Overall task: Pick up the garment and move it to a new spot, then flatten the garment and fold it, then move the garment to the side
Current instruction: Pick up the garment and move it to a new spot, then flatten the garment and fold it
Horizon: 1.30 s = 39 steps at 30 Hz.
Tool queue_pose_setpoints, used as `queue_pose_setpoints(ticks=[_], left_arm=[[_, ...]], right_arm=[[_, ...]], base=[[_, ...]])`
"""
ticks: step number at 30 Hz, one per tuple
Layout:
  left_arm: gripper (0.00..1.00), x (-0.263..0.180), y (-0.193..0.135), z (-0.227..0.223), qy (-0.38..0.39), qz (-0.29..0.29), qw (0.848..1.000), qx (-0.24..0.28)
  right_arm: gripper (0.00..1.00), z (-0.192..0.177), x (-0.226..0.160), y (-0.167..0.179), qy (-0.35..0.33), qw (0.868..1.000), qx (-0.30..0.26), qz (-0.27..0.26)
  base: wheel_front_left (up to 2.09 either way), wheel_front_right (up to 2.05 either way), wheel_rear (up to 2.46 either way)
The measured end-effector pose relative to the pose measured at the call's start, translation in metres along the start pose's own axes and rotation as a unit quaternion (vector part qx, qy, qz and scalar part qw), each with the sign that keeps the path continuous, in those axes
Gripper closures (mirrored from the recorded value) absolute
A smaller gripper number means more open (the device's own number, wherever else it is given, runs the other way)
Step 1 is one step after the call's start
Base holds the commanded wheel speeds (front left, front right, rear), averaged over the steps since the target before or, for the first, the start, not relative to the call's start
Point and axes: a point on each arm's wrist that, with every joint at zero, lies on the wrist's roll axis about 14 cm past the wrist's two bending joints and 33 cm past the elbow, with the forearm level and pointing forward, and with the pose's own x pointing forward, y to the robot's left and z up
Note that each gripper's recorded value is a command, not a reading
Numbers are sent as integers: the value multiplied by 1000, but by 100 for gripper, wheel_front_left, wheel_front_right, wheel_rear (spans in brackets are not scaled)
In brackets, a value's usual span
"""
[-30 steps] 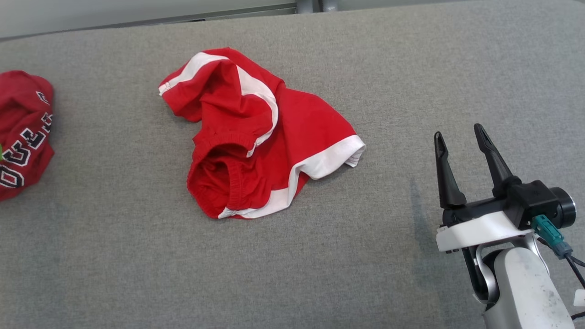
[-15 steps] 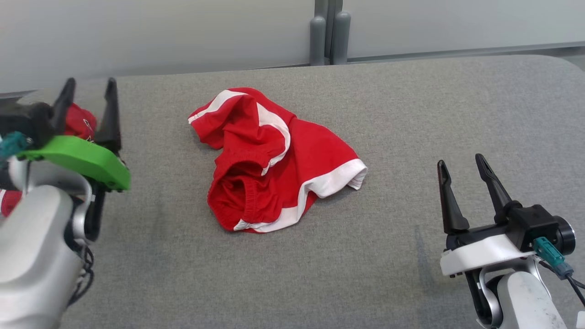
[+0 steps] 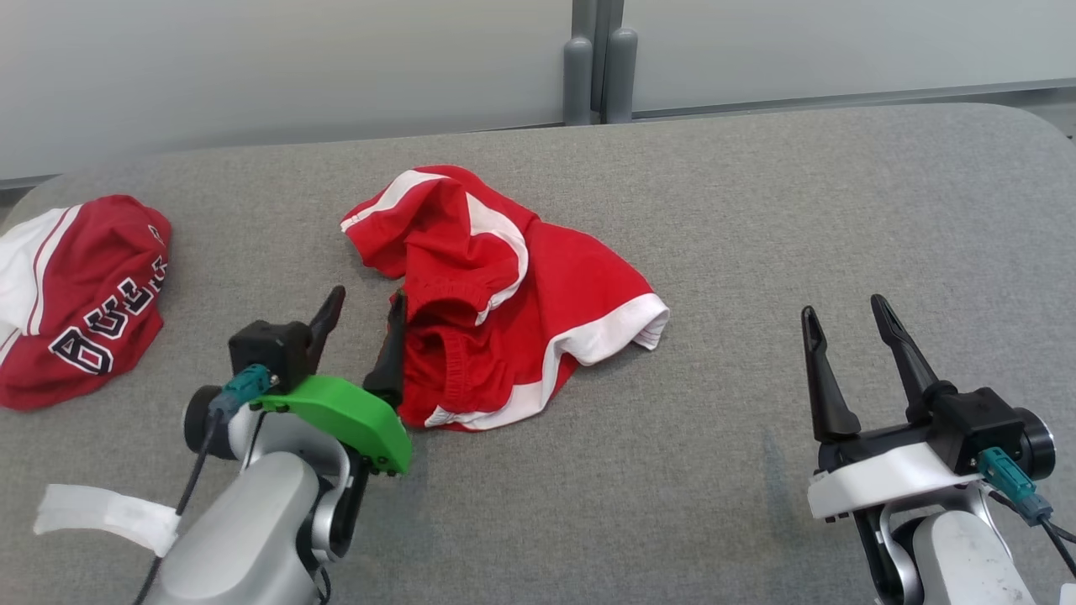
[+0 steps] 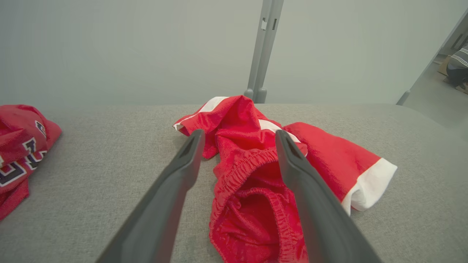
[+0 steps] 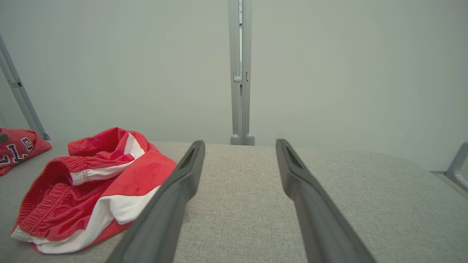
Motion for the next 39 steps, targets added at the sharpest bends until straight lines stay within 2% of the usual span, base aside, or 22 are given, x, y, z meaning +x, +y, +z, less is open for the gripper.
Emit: queue_pose_setpoints(ticks=[4,10,22,23,24,25,26,27,28,34,39], left_arm=[[0,1,-23,-25,30,-18,999,-24],[0,-1,-45,-62,84,-40,995,-25],[0,-28,-31,-127,186,-26,982,-3],[7,-29,-30,-130,190,-26,981,-3],[40,-30,-30,-131,193,-25,981,-3],[60,-30,-30,-133,195,-25,981,-3],[67,-30,-30,-134,196,-27,980,-4],[86,-30,-30,-135,197,-28,980,-3],[100,-30,-32,-135,198,-31,980,-3],[100,-25,-45,-128,183,-59,981,4],[100,-5,-72,-92,120,-99,988,4]], right_arm=[[0,-1,-2,-2,3,1000,-1,-2],[0,-2,-6,-4,5,1000,-2,-7],[0,-4,-14,-12,11,1000,-2,-19],[0,-4,-14,-12,11,1000,-2,-19],[0,-4,-14,-12,11,1000,-2,-19],[0,-4,-15,-12,11,1000,-2,-20],[0,-4,-15,-13,12,1000,-3,-21],[0,-4,-15,-13,12,1000,-3,-22],[0,-4,-15,-14,12,1000,-3,-23],[0,-3,-17,-16,11,1000,-4,-26],[0,-1,-17,-17,8,1000,-4,-28]], base=[[0,0,0],[0,0,0],[0,0,0],[0,0,0],[0,0,0],[0,0,0],[0,0,0],[0,0,0],[0,0,0],[0,0,0],[0,0,0]])
